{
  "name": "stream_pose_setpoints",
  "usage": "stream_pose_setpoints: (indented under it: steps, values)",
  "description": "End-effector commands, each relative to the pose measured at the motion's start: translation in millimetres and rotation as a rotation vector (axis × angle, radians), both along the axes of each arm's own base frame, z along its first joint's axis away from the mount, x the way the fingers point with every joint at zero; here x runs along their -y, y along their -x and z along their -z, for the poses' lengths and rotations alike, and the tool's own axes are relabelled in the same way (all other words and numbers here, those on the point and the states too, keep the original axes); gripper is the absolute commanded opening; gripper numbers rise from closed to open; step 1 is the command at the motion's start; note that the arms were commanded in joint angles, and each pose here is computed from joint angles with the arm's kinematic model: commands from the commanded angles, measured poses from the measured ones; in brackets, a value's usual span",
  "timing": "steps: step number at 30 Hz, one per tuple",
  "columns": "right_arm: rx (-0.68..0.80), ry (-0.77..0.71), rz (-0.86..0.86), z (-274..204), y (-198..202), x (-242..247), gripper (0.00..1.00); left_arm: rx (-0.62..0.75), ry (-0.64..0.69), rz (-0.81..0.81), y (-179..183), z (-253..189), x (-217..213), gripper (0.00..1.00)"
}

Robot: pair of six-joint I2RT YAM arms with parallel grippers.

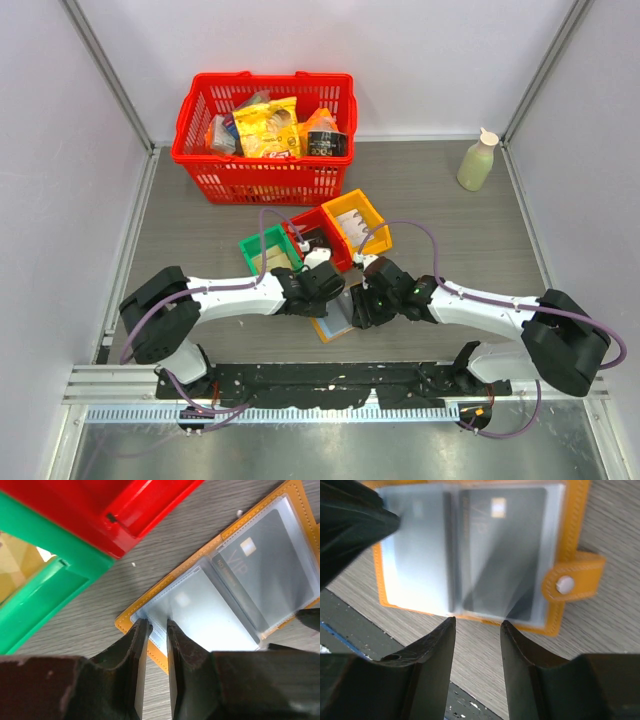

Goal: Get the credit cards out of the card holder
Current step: Remove the credit card from the card holder.

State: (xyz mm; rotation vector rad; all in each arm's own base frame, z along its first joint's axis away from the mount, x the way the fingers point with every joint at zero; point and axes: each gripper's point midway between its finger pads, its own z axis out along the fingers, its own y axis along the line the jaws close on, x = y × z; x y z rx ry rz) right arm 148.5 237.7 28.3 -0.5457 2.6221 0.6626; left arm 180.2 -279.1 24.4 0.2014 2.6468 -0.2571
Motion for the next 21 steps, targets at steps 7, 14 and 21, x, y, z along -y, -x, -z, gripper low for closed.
stream_pose_setpoints:
  steps: [7, 14, 21]
  values:
    - [0.193, 0.031, 0.156, -39, -38, 13, 0.46, 0.067, 0.01, -0.02, 1, -24, -24, 0.39]
    - [0.212, 0.01, 0.134, -36, -49, -1, 0.55, 0.113, 0.201, -0.02, -2, -56, 0, 0.54]
    - [0.214, 0.056, 0.146, -21, -56, 0, 0.62, 0.064, 0.151, 0.007, -2, -34, 9, 0.57]
